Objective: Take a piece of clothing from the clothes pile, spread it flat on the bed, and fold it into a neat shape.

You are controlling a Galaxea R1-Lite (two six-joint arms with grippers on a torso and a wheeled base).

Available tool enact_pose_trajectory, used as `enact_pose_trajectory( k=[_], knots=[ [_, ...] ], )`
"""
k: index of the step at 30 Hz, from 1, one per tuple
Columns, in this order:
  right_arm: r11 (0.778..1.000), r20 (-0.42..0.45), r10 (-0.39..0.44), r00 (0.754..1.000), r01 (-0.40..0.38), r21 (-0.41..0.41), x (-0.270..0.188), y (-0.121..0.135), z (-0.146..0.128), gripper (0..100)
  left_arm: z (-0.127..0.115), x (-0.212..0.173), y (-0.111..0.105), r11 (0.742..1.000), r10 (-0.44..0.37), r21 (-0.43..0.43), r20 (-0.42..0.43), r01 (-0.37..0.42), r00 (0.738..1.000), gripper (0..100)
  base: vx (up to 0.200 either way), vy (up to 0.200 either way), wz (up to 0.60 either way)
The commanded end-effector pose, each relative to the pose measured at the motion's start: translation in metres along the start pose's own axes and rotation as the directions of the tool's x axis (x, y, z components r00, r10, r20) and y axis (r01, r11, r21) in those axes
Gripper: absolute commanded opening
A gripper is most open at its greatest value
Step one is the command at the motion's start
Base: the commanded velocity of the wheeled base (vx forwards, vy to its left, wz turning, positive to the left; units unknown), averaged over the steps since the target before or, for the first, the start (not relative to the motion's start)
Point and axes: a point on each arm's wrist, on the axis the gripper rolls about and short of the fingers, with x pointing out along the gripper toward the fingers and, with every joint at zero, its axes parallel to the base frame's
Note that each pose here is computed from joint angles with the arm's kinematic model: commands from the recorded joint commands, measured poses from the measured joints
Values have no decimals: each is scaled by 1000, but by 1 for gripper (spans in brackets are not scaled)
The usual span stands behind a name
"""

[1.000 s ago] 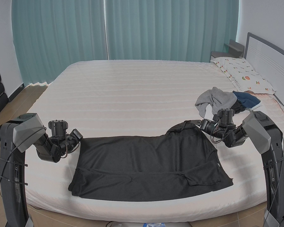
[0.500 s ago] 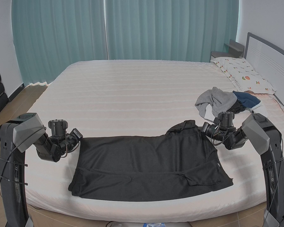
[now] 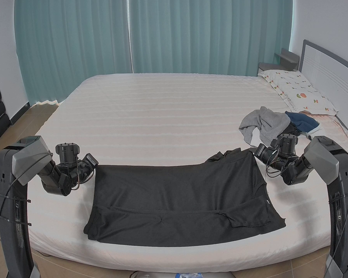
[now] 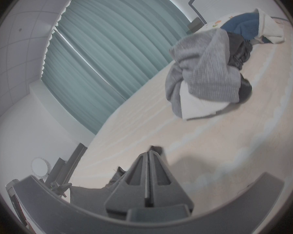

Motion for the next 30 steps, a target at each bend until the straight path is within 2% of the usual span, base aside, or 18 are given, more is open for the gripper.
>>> enact_pose_trajectory(
  k=[1, 8, 17, 21, 22, 30],
  knots=[
    [999, 59, 34, 998, -35, 20, -13, 6, 11, 0, 15, -8, -4, 1000, -13, -4, 38, 13, 999, 0, 0, 0, 0],
    [998, 89, 65, 994, -66, 3, -18, 6, 2, 0, 21, -13, -10, 999, -24, -28, 52, 26, 998, 0, 0, 0, 0],
    [999, 58, 48, 997, -49, 11, -16, 0, -10, 0, 23, -2, -15, 998, -48, -23, 59, 50, 997, 0, 0, 0, 0],
    [999, 55, 46, 997, -47, 12, -15, -2, -12, 0, 16, 6, -14, 999, -49, -21, 29, 50, 998, 0, 0, 0, 0],
    [999, 54, 45, 998, -46, 13, -15, -2, -12, 0, 10, 8, -14, 999, -46, -19, 0, 46, 999, 100, 0, 0, 0],
    [999, 41, 48, 998, -49, 13, -13, 1, -15, 0, -7, 16, -11, 998, -61, 28, -73, 63, 995, 100, 0, 0, 0]
  ],
)
